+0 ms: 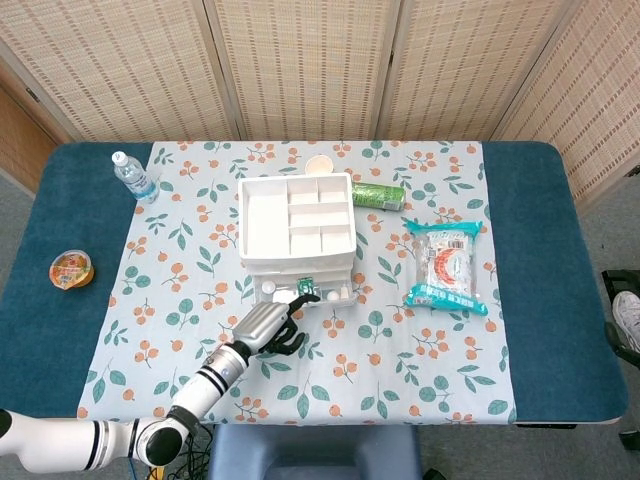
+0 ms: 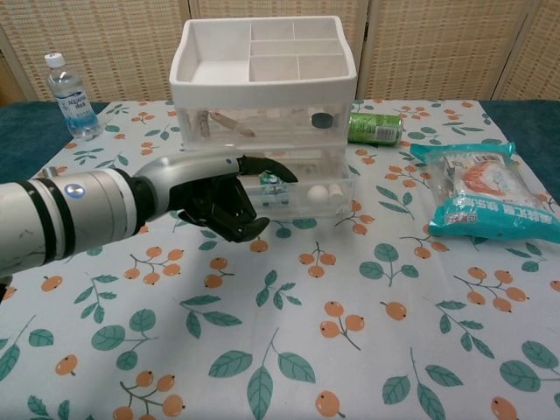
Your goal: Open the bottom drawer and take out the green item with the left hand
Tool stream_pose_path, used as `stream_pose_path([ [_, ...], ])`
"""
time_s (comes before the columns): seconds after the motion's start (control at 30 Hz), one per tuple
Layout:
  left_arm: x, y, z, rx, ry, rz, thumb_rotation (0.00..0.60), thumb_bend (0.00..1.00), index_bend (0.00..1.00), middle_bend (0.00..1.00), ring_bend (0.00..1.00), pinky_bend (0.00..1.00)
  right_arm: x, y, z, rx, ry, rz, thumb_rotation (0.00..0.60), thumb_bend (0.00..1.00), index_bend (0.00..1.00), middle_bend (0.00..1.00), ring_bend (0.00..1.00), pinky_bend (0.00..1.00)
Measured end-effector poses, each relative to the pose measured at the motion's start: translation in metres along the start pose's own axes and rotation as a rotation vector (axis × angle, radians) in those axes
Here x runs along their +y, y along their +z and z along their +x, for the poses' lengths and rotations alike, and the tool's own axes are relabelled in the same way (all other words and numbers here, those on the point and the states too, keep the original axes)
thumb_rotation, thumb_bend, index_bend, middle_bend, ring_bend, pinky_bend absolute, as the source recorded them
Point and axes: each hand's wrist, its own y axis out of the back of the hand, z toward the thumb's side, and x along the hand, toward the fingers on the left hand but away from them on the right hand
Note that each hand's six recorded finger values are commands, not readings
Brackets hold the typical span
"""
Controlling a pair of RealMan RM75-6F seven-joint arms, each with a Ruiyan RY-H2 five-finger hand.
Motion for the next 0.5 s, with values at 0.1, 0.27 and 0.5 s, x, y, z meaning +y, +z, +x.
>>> stream_pose_path([
  [0.1, -0.0003, 0.0015, 0.0005, 0.000, -0.006, 0.000, 0.600, 0.51, 0.18, 0.91, 0.99, 1.00, -0.0001, 0.0000, 0.0000, 0.000, 0.000, -0.001, 0.600, 0.36, 0.13, 0.23, 0.22, 0.25],
  [0.27, 0.0004, 0.0031, -0.0001, -0.007, -0.011, -0.003, 0.600, 0.51, 0.19, 0.91, 1.00, 1.00, 0.0001, -0.0001, 0.0001, -0.001, 0.000, -0.001, 0.600, 0.36, 0.13, 0.23, 0.22, 0.25],
  [0.5, 0.0010, 0.0017, -0.0039, -0.012, -0.019, 0.004, 0.600, 0.51, 0.21, 0.91, 1.00, 1.00, 0.0003, 0.0009, -0.0004, 0.001, 0.000, 0.000, 0.600, 0.36, 0.13, 0.23, 0.22, 0.25],
])
